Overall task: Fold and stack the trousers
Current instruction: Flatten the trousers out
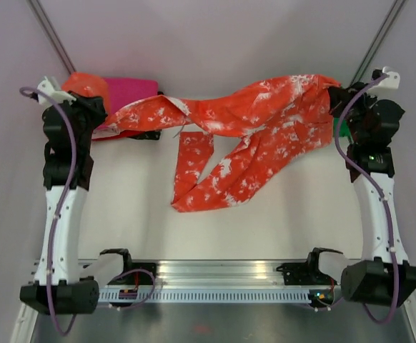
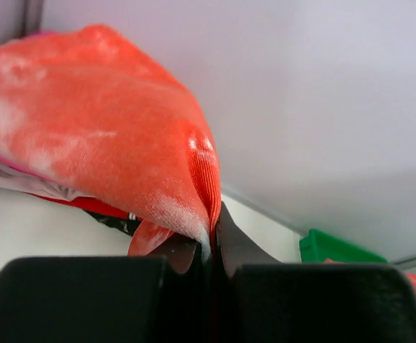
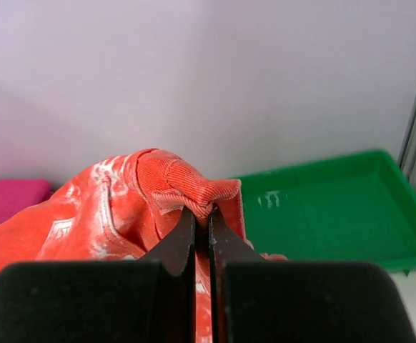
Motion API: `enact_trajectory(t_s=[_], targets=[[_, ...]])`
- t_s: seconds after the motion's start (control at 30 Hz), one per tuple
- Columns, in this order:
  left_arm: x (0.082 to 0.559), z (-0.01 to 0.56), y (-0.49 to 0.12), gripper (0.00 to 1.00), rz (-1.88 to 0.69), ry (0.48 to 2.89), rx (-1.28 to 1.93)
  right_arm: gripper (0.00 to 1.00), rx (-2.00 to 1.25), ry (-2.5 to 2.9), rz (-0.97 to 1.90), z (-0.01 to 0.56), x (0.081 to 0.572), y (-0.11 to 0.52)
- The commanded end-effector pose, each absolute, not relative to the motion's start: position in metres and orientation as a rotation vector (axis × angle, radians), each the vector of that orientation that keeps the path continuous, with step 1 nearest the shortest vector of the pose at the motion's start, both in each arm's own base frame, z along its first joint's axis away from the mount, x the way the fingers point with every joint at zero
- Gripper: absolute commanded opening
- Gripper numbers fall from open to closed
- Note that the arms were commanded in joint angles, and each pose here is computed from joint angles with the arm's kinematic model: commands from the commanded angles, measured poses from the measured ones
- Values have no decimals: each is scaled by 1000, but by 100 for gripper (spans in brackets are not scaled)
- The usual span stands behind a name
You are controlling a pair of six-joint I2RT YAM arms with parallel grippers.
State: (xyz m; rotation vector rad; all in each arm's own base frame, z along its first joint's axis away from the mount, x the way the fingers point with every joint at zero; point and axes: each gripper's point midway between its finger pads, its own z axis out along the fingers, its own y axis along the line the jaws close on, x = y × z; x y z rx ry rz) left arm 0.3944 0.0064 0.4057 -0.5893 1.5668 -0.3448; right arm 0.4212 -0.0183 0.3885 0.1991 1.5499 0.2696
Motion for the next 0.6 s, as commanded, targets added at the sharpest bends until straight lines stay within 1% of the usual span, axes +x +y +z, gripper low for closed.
enact_trajectory(t_s=[0.0, 0.03, 0.07, 0.1, 0.13, 0.17, 0.2, 0.23, 0.27, 0.33, 0.37, 0.4, 0.43, 0.5, 0.53, 0.57], targets=[[345, 418, 30, 2, -190, 1467, -565, 0, 11, 1303, 255, 457, 372, 0], [338, 394, 30, 2, -179, 1508, -578, 0, 1, 1311, 269, 448, 354, 6], [317, 397, 30, 2, -186, 1481, -581, 0, -42, 1328, 304, 440, 343, 17], [309, 363, 33, 2, -165, 1547, -628, 0, -59, 1343, 320, 431, 331, 22], [300, 350, 34, 2, -158, 1561, -652, 0, -70, 1381, 347, 403, 325, 28], [284, 348, 35, 2, -164, 1538, -669, 0, -157, 1324, 378, 411, 295, 44], [277, 315, 38, 3, -140, 1593, -728, 0, -217, 1296, 397, 407, 281, 54], [270, 302, 42, 4, -124, 1604, -770, 0, -266, 1268, 408, 395, 258, 63], [261, 289, 45, 4, -115, 1617, -819, 0, -359, 1250, 445, 388, 241, 78], [240, 254, 51, 6, -84, 1650, -949, 0, -447, 1219, 449, 369, 208, 93], [233, 245, 52, 6, -81, 1653, -984, 0, -466, 1215, 430, 362, 200, 94], [227, 236, 52, 6, -94, 1644, -1032, 0, -435, 1299, 434, 338, 194, 91], [218, 225, 52, 9, -103, 1638, -1039, 0, -433, 1277, 395, 336, 177, 90], [213, 209, 48, 11, -126, 1636, -1032, 0, -279, 1403, 350, 311, 172, 71], [208, 215, 47, 18, -159, 1586, -1016, 0, -221, 1380, 322, 313, 162, 64], [205, 213, 46, 23, -172, 1574, -1014, 0, -141, 1380, 310, 317, 162, 55]])
